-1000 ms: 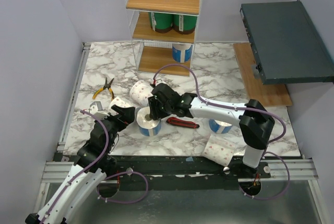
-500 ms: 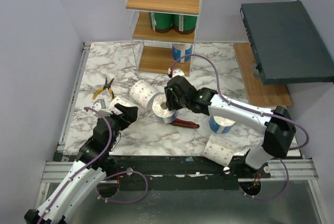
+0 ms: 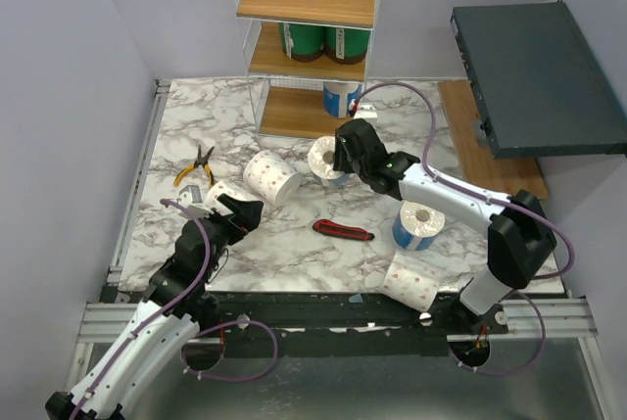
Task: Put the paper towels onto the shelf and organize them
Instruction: Place the paper towel on the shelf.
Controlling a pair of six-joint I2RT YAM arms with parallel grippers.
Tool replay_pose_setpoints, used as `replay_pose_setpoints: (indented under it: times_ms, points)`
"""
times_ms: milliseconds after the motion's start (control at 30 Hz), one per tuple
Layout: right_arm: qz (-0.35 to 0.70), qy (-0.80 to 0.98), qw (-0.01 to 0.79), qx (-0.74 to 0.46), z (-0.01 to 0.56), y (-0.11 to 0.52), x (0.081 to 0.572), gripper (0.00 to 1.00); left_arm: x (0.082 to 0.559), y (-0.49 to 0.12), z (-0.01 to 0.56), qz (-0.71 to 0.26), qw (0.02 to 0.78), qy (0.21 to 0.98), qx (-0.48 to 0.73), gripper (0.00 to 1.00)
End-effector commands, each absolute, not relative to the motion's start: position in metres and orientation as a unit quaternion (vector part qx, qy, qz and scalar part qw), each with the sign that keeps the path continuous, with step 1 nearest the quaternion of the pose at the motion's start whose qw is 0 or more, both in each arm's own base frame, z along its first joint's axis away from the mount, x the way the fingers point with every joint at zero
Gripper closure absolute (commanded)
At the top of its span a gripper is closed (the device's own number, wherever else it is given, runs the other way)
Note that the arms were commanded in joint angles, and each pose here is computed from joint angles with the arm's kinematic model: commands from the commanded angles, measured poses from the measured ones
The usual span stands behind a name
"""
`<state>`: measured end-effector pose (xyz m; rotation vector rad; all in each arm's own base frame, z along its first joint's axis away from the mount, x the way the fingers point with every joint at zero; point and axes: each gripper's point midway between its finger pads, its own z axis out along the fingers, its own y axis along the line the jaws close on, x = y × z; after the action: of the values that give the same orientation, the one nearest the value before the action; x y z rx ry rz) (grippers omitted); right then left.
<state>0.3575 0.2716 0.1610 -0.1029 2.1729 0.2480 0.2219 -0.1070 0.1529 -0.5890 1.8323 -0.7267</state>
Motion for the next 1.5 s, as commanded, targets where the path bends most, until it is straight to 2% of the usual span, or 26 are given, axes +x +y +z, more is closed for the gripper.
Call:
replay_pose_setpoints:
  times_ms: [0, 500, 1467]
  points:
    - [0.116, 0.826, 0.551, 0.02, 0.201, 0.287, 0.409, 0.55, 0.222, -0.115, 0.155, -0.324, 0.509, 0.761, -0.239, 0.05]
    - [0.125, 0.754, 0.633, 0.123, 0.211, 0.295, 0.473, 0.56, 0.224, -0.123, 0.147, -0.331, 0.498, 0.767, -0.231, 0.05]
    - [0.165, 0.737, 0.64, 0.145, 0.178, 0.344, 0.532, 0.57, 0.228, -0.127, 0.135, -0.319, 0.483, 0.782, -0.23, 0.05]
